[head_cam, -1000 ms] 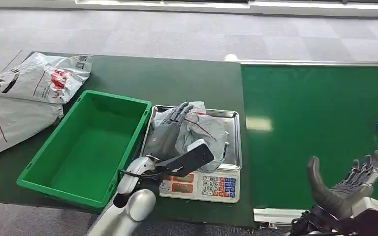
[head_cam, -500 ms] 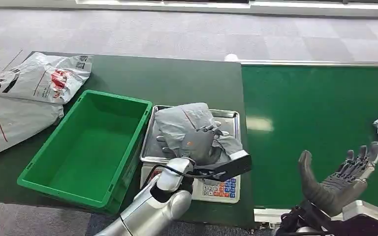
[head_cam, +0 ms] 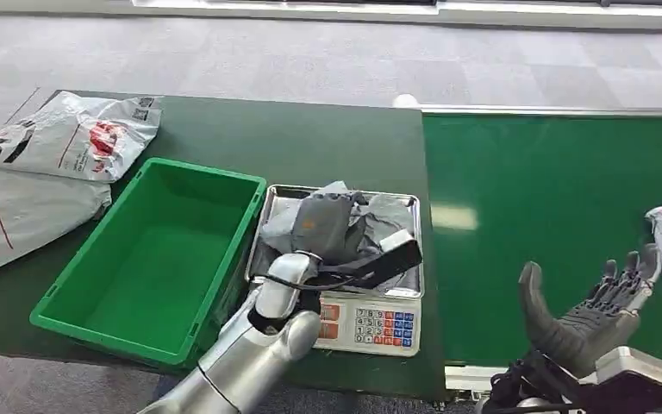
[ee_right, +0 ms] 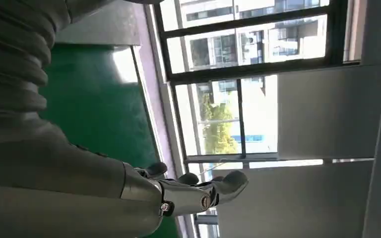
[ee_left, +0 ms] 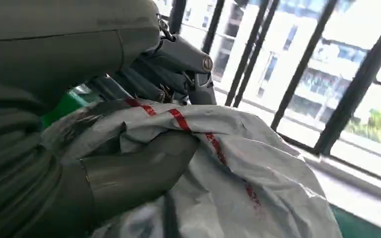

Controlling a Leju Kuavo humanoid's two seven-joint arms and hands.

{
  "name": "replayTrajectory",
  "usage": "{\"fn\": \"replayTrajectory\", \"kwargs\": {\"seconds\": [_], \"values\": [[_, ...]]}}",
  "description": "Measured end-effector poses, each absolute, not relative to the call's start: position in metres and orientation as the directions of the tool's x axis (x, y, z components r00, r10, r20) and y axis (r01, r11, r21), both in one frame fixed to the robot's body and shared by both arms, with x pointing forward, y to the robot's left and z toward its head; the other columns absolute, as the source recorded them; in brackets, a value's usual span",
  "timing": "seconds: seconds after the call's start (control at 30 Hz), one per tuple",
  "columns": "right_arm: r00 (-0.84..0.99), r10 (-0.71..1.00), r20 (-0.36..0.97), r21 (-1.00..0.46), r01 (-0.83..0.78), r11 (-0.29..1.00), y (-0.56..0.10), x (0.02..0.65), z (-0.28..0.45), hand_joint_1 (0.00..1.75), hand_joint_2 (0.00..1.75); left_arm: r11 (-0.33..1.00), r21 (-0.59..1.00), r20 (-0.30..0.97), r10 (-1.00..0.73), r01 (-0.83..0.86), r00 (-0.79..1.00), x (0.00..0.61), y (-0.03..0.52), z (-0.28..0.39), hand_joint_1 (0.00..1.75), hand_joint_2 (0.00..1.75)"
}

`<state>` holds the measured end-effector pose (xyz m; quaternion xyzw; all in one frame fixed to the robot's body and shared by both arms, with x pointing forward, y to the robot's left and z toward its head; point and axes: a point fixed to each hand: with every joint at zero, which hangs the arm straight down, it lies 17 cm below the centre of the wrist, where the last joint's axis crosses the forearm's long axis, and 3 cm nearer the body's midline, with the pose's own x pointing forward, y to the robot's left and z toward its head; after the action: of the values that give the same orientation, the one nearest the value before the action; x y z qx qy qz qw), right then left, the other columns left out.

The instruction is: Moved the parcel from conveyor to table for the left to box.

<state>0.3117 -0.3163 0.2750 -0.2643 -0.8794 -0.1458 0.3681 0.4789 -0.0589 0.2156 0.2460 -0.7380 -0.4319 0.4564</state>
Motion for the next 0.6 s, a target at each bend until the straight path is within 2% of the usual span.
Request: {"fn": "replayTrajectory", "kwargs": {"seconds": [0.13,0.23,0.43,0.6], "values": [[-0.571,0.354,0.741,0.055,0.577,0.815,-0.315,0.314,0.272,0.0,1.75,0.657,0.741,0.551,-0.714,-0.139,-0.432,0.509,0.014,0.284,1.75,1.75],[-0.562,0.344,0.752,0.059,0.578,0.814,-0.316,0.312,0.267,0.0,1.75,0.71,0.648,0.595,-0.697,-0.275,-0.399,0.526,0.087,0.327,1.75,1.75],[-0.575,0.317,0.754,0.096,0.574,0.814,-0.319,0.309,0.264,0.0,1.75,0.693,0.539,0.62,-0.711,-0.48,-0.331,0.537,0.206,0.365,1.75,1.75],[-0.575,0.315,0.755,0.097,0.573,0.814,-0.319,0.309,0.263,0.0,1.75,0.666,0.52,0.616,-0.726,-0.534,-0.306,0.535,0.24,0.373,1.75,1.75]]}}
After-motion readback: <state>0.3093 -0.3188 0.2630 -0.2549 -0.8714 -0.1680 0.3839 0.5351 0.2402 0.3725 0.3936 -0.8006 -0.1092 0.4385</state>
